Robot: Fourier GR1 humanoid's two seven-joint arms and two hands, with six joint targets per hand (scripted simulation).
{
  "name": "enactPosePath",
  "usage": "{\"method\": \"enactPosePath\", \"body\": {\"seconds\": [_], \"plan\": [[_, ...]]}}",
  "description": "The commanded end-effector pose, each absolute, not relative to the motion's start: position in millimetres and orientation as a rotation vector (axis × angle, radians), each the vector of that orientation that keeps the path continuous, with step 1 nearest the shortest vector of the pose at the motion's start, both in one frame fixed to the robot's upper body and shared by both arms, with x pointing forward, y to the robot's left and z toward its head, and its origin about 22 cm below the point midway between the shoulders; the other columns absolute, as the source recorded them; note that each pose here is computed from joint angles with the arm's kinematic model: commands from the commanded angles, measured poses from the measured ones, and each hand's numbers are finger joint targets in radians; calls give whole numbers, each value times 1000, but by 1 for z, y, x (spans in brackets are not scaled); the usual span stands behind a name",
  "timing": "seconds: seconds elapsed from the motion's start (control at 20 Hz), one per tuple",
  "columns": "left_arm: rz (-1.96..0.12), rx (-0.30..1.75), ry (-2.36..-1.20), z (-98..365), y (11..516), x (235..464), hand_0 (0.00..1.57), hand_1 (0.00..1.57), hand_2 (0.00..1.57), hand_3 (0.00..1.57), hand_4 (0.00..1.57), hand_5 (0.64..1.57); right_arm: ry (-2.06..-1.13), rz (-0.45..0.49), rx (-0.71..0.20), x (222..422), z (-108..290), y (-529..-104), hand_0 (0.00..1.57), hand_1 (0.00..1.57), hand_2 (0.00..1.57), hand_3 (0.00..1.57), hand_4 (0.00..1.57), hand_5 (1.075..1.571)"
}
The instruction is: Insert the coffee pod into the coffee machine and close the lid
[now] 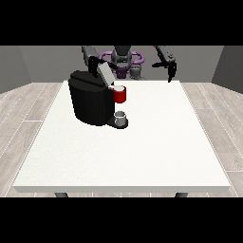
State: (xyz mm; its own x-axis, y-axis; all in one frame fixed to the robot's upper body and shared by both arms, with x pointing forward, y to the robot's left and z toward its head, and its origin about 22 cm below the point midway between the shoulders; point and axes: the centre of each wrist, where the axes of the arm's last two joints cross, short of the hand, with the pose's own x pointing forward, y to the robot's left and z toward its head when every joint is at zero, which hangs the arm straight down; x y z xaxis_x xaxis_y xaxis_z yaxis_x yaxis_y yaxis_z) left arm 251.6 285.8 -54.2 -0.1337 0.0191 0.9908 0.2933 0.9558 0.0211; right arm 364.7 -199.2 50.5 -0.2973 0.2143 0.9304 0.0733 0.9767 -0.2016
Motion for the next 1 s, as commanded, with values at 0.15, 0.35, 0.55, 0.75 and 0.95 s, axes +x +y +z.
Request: {"method": "enactPosePath", "body": {"seconds": [0.15, 0.35, 0.55, 0.75, 0.95], "plan": [[-283, -201, -1775, -45, 305, 260, 0, 0, 0, 0, 363, 1571, -1926, 135, -193, 382, 63, -211, 0, 0, 0, 0, 363, 1571], [-254, -237, -1747, -42, 274, 272, 0, 0, 0, 0, 396, 1571, -1903, 167, -194, 390, 73, -187, 0, 0, 0, 0, 396, 1571], [-236, -221, -1712, -47, 290, 269, 0, 0, 0, 0, 369, 1571, -1899, 178, -178, 388, 73, -170, 0, 0, 0, 0, 427, 1571], [-241, -222, -1739, -51, 295, 267, 0, 0, 0, 0, 381, 1571, -1921, 266, -187, 391, 75, -172, 0, 0, 0, 0, 454, 1571], [-236, -235, -1722, -52, 303, 274, 0, 0, 0, 0, 354, 1571, -1954, 292, -175, 398, 110, -144, 0, 0, 0, 0, 421, 1571]]}}
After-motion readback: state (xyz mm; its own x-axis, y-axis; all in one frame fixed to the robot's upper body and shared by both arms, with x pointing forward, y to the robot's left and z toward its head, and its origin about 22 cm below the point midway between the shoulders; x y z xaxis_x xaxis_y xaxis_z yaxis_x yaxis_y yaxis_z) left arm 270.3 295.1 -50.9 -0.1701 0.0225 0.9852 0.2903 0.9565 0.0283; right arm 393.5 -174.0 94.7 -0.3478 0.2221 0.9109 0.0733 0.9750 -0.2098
